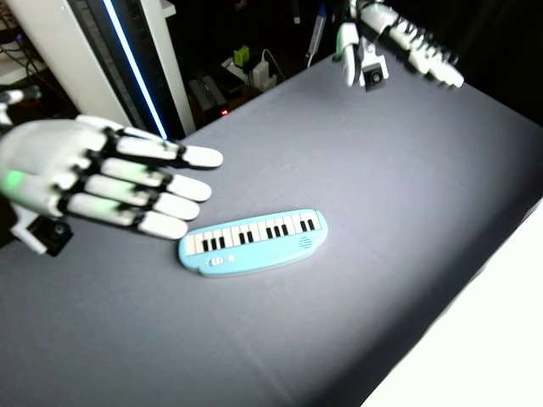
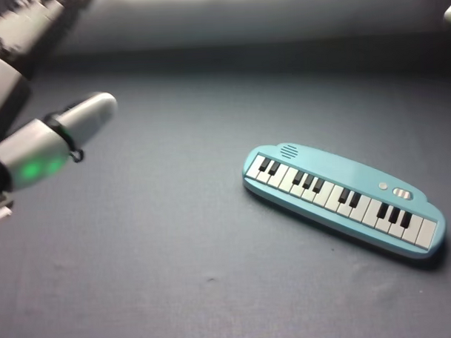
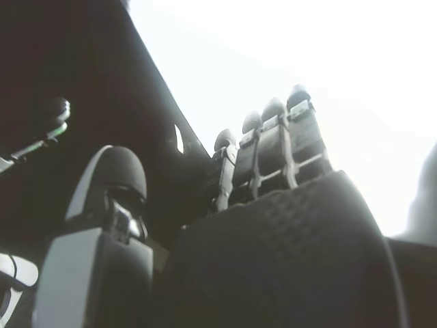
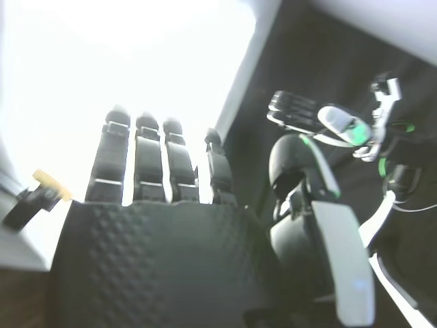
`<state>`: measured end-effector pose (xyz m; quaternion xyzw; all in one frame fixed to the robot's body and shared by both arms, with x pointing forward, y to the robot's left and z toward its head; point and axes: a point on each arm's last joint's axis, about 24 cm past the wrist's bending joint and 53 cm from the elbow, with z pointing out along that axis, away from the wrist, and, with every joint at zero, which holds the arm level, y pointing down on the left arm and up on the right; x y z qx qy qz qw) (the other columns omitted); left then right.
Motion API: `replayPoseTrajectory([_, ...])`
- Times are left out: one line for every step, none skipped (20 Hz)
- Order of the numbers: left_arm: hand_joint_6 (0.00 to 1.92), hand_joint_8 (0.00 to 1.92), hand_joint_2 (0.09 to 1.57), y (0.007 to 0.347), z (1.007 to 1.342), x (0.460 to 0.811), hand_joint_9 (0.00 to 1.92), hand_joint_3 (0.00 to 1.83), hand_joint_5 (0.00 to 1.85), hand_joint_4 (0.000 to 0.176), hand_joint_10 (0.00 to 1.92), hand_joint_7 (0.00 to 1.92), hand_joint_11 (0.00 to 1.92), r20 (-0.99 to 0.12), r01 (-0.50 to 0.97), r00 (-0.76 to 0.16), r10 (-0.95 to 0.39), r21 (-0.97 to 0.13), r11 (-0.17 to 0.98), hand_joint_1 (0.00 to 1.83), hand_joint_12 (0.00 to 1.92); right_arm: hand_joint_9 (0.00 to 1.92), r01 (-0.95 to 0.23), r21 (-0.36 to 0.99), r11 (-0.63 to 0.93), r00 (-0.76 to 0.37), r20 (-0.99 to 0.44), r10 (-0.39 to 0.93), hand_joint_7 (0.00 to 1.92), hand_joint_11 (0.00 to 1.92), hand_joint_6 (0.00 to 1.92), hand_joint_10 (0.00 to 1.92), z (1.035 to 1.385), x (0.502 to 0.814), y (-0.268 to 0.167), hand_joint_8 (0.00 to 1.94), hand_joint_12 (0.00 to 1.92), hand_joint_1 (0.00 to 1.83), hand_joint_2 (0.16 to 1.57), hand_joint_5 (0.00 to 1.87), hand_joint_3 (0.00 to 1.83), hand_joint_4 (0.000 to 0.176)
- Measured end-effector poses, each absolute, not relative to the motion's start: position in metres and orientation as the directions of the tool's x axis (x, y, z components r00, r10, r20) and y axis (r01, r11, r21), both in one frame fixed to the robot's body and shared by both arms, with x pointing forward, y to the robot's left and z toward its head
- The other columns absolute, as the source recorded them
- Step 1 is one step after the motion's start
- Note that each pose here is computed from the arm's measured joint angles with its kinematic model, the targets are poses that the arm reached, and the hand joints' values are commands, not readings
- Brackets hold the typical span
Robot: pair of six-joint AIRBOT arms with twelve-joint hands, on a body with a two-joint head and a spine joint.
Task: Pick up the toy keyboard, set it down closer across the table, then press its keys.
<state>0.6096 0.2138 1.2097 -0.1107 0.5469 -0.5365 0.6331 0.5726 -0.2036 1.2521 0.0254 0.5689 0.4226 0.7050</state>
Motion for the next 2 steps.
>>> replayPoseTrajectory([0.0,0.0,1.29,0.2207,1.2201,0.6039,0.0,0.0,0.0,0.109,0.0,0.0,0.0,-0.562,0.575,-0.143,-0.815,-0.717,0.394,0.63,0.0,0.0,-0.581,0.504,0.64,0.03,-0.772,0.635,0.0,0.0,0.0,0.0,1.2631,0.57,-0.2083,0.0,0.0,0.33,1.32,0.0,0.0,0.047])
replayPoseTrajectory([0.0,0.0,1.29,0.2268,1.2294,0.5989,0.0,0.0,0.0,0.138,0.0,0.0,0.0,-0.559,0.595,-0.108,-0.822,-0.699,0.397,0.77,0.0,0.0,-0.593,0.493,0.637,0.06,-0.761,0.646,0.0,0.0,0.0,0.0,1.2726,0.5674,-0.2123,0.0,0.0,0.28,1.3,0.0,0.0,0.006])
